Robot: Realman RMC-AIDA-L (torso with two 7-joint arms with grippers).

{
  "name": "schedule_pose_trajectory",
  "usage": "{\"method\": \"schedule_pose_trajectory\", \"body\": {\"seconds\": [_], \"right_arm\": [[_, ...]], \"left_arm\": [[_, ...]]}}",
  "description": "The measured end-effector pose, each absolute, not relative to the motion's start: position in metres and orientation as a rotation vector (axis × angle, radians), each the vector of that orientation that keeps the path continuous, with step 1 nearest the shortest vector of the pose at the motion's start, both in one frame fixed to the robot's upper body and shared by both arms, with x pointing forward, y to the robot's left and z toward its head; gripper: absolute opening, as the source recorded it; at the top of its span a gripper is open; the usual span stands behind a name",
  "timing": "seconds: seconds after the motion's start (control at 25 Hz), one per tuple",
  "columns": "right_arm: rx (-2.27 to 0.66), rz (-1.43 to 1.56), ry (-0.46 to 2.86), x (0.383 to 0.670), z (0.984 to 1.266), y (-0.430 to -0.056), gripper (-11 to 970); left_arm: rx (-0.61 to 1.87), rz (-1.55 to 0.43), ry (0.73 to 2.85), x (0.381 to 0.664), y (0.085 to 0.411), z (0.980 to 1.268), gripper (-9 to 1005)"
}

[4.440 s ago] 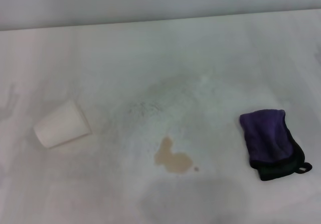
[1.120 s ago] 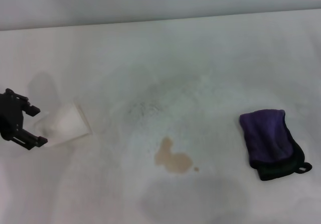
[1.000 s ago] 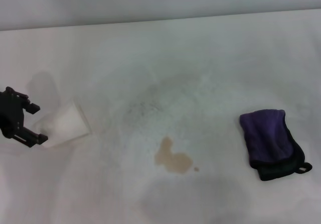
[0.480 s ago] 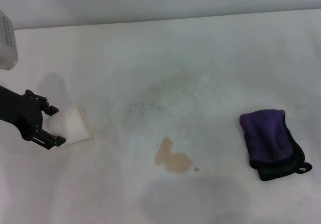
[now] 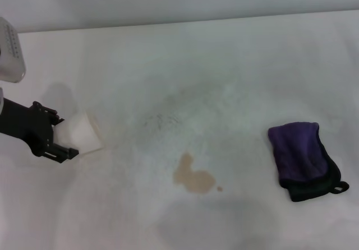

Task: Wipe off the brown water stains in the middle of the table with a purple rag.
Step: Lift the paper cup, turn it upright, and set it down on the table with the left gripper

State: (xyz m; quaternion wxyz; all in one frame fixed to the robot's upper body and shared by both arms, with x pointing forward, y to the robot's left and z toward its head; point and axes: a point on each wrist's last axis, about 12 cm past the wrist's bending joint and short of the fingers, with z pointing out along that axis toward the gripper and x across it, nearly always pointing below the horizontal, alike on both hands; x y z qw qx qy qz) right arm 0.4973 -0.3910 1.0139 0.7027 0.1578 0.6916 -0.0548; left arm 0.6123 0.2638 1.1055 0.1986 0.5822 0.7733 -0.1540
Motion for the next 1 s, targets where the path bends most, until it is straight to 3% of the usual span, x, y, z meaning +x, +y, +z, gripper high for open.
{"method": "schedule_pose_trajectory", "body": {"seconds": [0.24, 0.56, 0.8, 1.0], "right_arm": [[0.341, -0.109, 1.538, 0.499, 1.015, -0.389, 877], [0.303, -0.114, 1.494, 0.500, 1.022, -0.390, 877], [0.254, -0.116, 1.457, 0.501, 1.029, -0.391, 877], [0.188, -0.111, 1.458, 0.504, 1.031, -0.390, 877]], "left_arm": [[1.553, -0.508, 2.070, 0.619, 0.254, 1.118, 732], [1.422, -0.687, 1.821, 0.632, 0.211, 1.139, 659], [1.292, -0.860, 1.727, 0.627, 0.175, 1.129, 622], [1.164, -0.900, 1.734, 0.614, 0.175, 1.103, 599]]}}
